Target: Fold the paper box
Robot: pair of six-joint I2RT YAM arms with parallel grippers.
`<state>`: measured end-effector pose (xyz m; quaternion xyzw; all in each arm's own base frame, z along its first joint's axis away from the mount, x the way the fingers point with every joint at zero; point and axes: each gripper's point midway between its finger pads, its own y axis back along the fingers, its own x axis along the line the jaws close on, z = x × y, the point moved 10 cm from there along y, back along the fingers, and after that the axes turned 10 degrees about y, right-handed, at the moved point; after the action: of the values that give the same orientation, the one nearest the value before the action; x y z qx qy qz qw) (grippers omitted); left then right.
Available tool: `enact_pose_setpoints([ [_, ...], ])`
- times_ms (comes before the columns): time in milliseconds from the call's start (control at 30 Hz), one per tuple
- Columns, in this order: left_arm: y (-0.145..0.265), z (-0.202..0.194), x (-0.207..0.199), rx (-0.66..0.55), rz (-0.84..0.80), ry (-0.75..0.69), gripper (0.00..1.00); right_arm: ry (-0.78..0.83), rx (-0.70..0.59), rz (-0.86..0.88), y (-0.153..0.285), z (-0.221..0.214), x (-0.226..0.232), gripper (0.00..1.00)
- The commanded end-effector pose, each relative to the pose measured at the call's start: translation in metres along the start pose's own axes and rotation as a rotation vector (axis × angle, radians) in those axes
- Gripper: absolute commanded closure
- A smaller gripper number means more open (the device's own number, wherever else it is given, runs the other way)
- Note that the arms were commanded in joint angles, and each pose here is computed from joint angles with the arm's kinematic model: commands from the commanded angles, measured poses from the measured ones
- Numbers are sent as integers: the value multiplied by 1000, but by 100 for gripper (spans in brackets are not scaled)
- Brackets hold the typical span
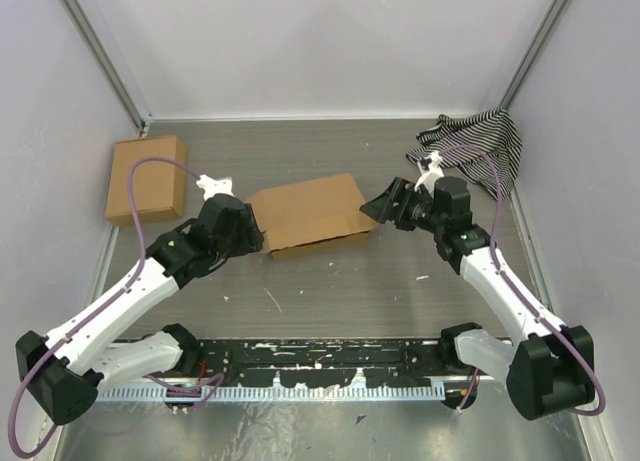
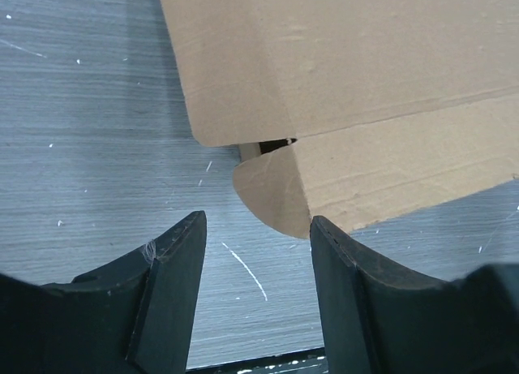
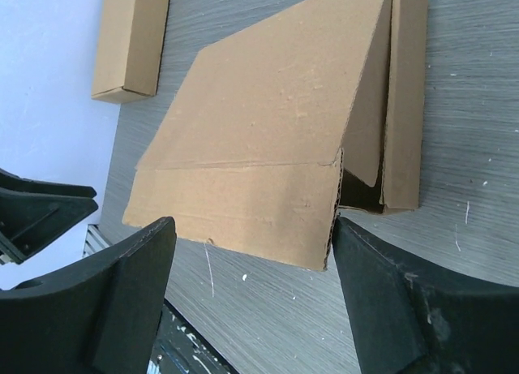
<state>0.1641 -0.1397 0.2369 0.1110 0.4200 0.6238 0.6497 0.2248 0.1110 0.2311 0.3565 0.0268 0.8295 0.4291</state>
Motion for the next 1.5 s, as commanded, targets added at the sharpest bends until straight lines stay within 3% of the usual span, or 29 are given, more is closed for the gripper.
enact_pose_setpoints([
  [0, 12, 11, -9, -7, -45, -33, 40, 41, -76, 75, -5, 31, 14, 18],
  [200, 24, 22, -18, -4, -90, -64, 40, 30, -87, 120, -15, 50, 21, 20],
  [300, 26, 22, -28, 59, -159, -104, 41, 35, -85, 130, -17, 57, 24, 21],
  [467, 22, 15, -46, 124, -175, -303, 42, 28, -82, 147, -20, 61, 26, 22],
  [600, 19, 16, -59, 70, -97, -441, 40, 17, -72, 164, -23, 62, 26, 22],
  [867, 18, 29, -72, -25, -49, -535, 39, 16, -66, 173, -25, 67, 28, 23],
  [1167, -7, 11, -89, -63, 72, -748, 37, 14, -52, 186, -29, 74, 30, 23],
  [1467, -28, 17, -96, -186, 222, -802, 39, 18, -38, 204, -32, 78, 32, 22],
])
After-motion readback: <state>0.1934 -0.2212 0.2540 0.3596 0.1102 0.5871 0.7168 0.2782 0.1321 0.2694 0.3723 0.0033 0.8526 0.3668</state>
